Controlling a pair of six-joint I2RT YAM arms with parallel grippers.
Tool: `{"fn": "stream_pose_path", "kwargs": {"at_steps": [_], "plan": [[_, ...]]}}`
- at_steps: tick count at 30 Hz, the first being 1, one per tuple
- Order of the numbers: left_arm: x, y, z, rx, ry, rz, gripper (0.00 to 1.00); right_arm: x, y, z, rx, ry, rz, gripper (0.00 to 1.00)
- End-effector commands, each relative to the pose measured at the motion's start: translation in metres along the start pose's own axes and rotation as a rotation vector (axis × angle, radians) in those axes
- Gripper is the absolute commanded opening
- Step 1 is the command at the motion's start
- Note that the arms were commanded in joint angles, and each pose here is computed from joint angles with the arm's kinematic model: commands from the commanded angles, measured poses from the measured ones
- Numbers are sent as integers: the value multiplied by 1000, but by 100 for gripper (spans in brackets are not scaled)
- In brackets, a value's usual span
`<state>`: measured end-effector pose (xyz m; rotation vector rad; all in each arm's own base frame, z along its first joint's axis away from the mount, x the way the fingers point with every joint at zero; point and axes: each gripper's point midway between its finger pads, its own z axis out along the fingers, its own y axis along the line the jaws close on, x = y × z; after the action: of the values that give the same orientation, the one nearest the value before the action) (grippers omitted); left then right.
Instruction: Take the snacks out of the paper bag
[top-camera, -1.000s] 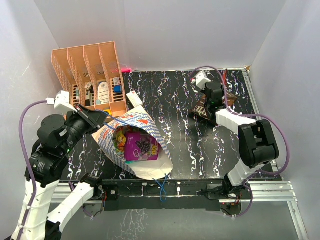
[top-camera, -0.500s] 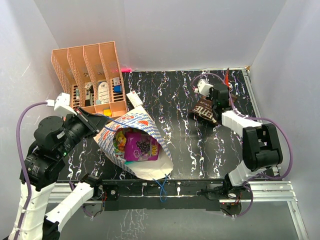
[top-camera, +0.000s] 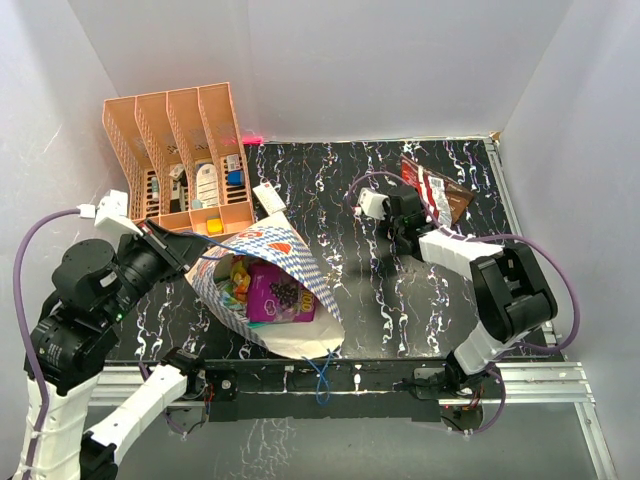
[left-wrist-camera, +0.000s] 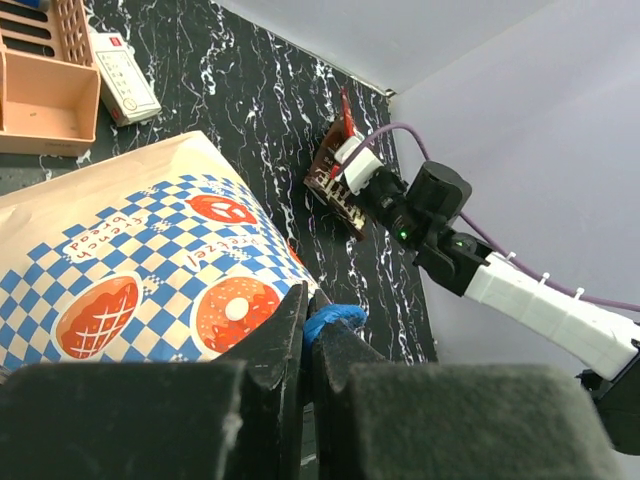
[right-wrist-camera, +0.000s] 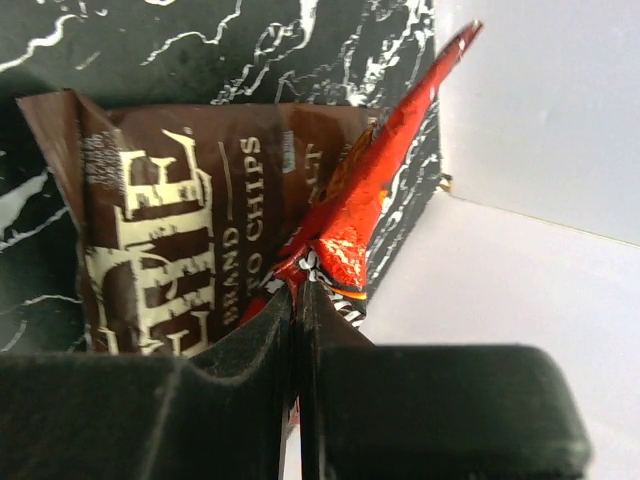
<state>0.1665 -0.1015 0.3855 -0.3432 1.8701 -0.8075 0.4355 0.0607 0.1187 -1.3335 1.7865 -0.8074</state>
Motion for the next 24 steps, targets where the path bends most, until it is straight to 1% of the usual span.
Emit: {"fn": "stream_pose_path", "kwargs": {"at_steps": [1,2,5,8,9,10,11,13,15,16,17,18,19,20,21,22,24], "plan": [[3,-3,-1,16,-4,-85,0,-1,6,5,12,1,171,8],[9,0,1,17,7,-116,0,-3,5,6,21,-5,203,8],[16,4,4,22,11,-169,0,-5,12,11,9,-15,286,14],[13,4,4,1,12,-154,0,-12,24,11,-52,-30,382,15],[11,4,4,-8,16,-144,0,-15,26,9,-74,-40,429,15],[11,4,5,-19,25,-136,0,-21,29,5,-99,-61,494,18],[12,5,5,-24,30,-133,0,-28,32,2,-127,-85,538,24],[18,7,10,-24,44,-147,0,-32,35,-5,-161,-90,624,40],[21,6,19,-9,44,-177,0,-32,29,-12,-155,-74,704,47],[19,4,25,4,36,-191,0,-34,22,-19,-145,-79,753,54],[19,-1,30,23,42,-196,0,-38,14,-24,-132,-82,822,63],[19,-7,36,55,50,-185,0,-42,9,-32,-139,-89,882,67],[17,-12,40,72,56,-159,0,-49,3,-41,-158,-115,938,69],[15,-12,42,64,60,-132,0,-60,0,-52,-194,-159,977,75],[15,-11,44,44,75,-113,0,-70,-6,-64,-219,-213,1010,90],[17,-10,46,33,93,-103,0,-81,-10,-77,-247,-266,1041,97],[22,-10,50,33,121,-94,0,-99,-14,-103,-301,-360,1102,98]]}}
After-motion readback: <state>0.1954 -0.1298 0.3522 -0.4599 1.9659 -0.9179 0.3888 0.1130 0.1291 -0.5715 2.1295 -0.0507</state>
